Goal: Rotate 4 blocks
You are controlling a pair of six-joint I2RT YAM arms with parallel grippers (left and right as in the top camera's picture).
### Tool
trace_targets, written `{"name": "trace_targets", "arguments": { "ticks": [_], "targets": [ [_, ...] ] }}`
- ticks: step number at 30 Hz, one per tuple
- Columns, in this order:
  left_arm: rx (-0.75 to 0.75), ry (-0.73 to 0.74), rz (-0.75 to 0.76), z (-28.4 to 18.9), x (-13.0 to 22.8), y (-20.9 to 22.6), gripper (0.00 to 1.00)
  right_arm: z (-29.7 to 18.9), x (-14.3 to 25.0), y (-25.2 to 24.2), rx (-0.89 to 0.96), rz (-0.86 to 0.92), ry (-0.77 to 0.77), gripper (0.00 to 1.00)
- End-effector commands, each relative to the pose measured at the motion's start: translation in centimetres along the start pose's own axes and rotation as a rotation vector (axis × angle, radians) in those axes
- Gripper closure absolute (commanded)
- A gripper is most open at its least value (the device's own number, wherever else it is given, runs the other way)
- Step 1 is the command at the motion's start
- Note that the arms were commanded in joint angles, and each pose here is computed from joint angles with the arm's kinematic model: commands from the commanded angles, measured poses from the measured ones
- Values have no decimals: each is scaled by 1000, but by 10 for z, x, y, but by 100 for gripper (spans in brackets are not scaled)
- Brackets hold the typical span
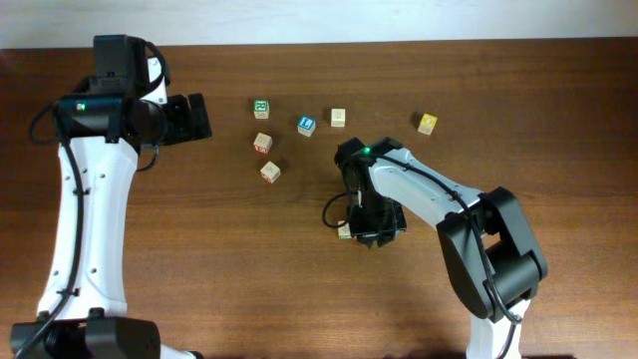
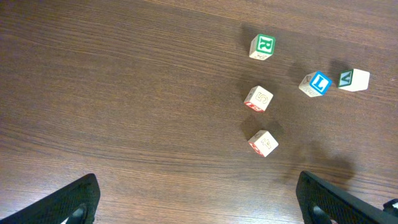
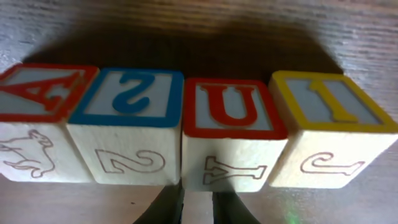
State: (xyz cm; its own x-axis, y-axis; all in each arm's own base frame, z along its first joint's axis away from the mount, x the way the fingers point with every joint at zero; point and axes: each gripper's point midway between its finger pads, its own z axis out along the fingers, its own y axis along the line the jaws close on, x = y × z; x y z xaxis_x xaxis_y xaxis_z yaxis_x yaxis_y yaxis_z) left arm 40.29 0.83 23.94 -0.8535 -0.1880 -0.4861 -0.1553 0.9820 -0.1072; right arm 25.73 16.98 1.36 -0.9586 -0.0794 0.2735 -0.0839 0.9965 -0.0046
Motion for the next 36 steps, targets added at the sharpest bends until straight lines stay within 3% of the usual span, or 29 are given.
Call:
{"name": "trace_targets", "arguments": {
  "ticks": [1,10,18,24,29,30,31,32,34,35,36],
  "targets": [
    [9,-8,-12,-1,-4,-2,1,-3,-2,-1,10,10,-28,82],
    [9,-8,-12,-1,-4,-2,1,-7,2,-1,4,-12,-19,85],
    [9,-7,-12,-1,-4,-2,1,-86,-10,-14,-79,23,-215,84],
    [9,-8,-12,-1,-4,-2,1,-73,-17,-69,-82,168,-168,84],
    [18,-6,-12,-1,-4,-4,1,-46,-7,-85,-77,203,-111,84],
    [33,11,-12,-1,0,-6,4,-42,-7,-86,-79,212,-110,84],
    [68,22,-12,-1,2,-12,34,-38,-8,-86,-92,216,-111,84],
    [105,36,-13,1,4,-18,42,-34,-9,-86,-107,222,-111,84],
    [139,64,-16,5,10,-24,46,-30,-10,-88,-132,238,-111,84],
    [138,79,-18,8,14,-24,63,-29,-11,-90,-133,244,-113,83],
    [134,105,-29,13,20,-25,74,-30,-12,-93,-136,255,-116,83]
  ]
}}
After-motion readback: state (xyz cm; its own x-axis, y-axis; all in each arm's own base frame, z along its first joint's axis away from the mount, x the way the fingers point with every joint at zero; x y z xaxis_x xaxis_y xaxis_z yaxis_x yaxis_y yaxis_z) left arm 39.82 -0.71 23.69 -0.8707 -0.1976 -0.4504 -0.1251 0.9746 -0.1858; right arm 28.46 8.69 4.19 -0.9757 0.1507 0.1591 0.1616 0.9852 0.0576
